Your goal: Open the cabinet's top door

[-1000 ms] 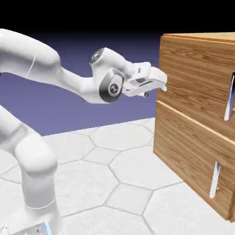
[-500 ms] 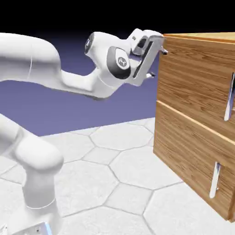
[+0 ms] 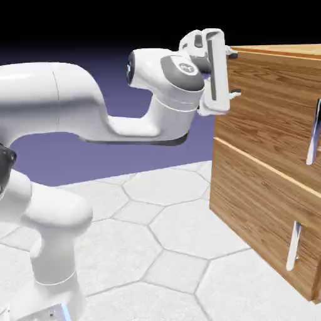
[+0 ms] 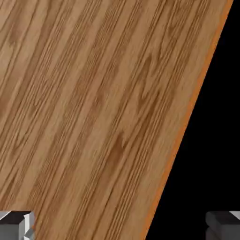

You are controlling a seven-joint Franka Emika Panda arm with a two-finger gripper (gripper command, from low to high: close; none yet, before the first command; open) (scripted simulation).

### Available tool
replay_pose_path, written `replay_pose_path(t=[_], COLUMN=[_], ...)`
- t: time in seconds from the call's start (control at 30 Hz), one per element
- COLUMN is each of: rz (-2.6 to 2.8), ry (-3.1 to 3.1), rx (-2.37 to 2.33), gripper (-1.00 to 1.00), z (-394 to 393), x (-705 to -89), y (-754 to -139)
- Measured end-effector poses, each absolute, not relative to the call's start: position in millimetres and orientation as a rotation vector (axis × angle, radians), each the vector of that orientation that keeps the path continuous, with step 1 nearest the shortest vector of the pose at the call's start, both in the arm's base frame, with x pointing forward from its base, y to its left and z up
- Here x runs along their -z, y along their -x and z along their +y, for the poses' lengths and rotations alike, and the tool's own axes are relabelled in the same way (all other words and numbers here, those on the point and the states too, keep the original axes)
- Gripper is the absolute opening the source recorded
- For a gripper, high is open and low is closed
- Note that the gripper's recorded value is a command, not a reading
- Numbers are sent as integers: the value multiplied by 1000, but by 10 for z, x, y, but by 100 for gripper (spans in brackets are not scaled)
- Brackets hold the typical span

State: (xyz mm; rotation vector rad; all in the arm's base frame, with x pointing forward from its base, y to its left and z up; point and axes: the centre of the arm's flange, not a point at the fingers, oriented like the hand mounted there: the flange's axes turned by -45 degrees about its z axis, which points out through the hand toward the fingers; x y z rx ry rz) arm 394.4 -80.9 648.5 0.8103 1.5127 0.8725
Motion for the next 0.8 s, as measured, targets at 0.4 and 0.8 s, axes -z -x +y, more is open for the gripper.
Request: replay_pose_path(t=[0.4,0.8], rz=[1543,1571], ry=[-375,28], rx=[-462,-28], gripper=[0,0], z=[-1485,-2057], x=[-6007,-5122], y=[-4357,-4911])
